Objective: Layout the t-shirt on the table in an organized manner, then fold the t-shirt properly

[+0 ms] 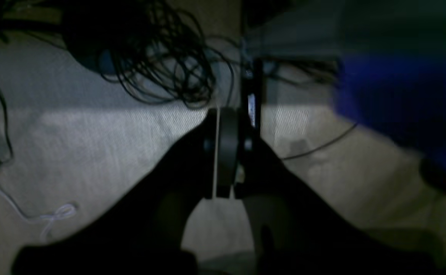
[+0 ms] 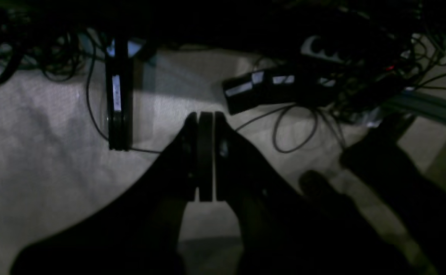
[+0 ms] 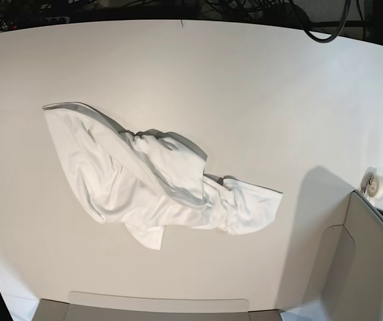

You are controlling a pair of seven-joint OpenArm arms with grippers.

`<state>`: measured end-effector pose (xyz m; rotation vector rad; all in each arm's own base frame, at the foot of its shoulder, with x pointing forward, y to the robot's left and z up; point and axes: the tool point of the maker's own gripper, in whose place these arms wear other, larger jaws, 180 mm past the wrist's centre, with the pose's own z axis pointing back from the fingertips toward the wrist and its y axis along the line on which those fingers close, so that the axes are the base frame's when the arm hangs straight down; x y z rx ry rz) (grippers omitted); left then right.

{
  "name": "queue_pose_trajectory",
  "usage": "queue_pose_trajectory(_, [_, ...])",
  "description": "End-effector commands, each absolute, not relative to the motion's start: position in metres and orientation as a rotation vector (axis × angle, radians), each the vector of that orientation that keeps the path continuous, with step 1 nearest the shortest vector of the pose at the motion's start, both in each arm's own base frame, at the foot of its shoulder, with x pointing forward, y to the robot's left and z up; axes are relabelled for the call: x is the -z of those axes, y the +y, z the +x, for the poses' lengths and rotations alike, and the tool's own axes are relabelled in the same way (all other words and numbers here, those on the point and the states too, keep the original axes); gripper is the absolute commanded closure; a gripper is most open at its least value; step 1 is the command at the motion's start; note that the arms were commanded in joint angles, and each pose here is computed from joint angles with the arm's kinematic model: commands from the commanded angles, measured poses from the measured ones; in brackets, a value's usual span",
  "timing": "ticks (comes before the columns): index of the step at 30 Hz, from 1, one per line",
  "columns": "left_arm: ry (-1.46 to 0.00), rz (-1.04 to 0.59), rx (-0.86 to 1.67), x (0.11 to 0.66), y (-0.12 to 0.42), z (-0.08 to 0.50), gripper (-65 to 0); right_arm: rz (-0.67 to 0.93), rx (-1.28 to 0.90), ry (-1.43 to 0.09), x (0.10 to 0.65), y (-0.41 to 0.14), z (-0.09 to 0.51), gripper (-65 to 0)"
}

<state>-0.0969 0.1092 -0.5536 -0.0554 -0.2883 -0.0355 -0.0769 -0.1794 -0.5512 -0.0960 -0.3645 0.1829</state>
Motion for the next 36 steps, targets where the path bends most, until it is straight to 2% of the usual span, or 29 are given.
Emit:
queue_pose_trajectory(1, [-0.303,-0.071,0.048,0.542,0.104,-0.103,0.0,-0.102,-0.196,-0.384,0.538,-0.185,-0.082,-0.2])
queue_pose_trajectory(9, [-0.433,-0.109,0.149,0.478,0.107,-0.082,0.0,-0.108,-0.351,-0.541,0.460,-0.206,-0.046,-0.2])
queue_pose_trajectory(15, [-0.494,-0.108,0.250,0.425,0.120,-0.045,0.0,-0.235,-0.377,-0.685,0.402,-0.235,-0.003,-0.2])
queue_pose_trajectory(20, [-0.593,-0.125,0.301,0.380,0.114,-0.009,0.0,-0.320,-0.444,-0.849,0.353,-0.239,0.048,-0.2])
queue_pose_trajectory(24, [-0.633,-0.089,0.315,0.376,0.126,0.007,0.0,-0.360,-0.486,-0.985,0.320,-0.225,0.084,-0.5])
queue_pose_trajectory(27, [-0.731,-0.052,0.318,0.374,0.133,0.045,0.0,-0.403,-0.431,-1.086,0.307,-0.221,0.113,-1.1])
queue_pose_trajectory(29, [-0.785,-0.029,0.326,0.370,0.139,0.066,0.0,-0.439,-0.391,-1.106,0.306,-0.223,0.128,-5.6])
queue_pose_trajectory(32, [-0.896,0.009,0.328,0.360,0.146,0.108,-1.0,-0.487,-0.297,-1.097,0.310,-0.227,0.154,-17.3])
queue_pose_trajectory(34, [-0.928,0.020,0.348,0.357,0.146,0.129,-4.5,-0.497,-0.236,-1.103,0.310,-0.227,0.174,-21.7])
queue_pose_trajectory(36, [-0.954,0.012,0.392,0.353,0.144,0.151,-10.1,-0.492,-0.213,-1.140,0.304,-0.219,0.195,-22.2])
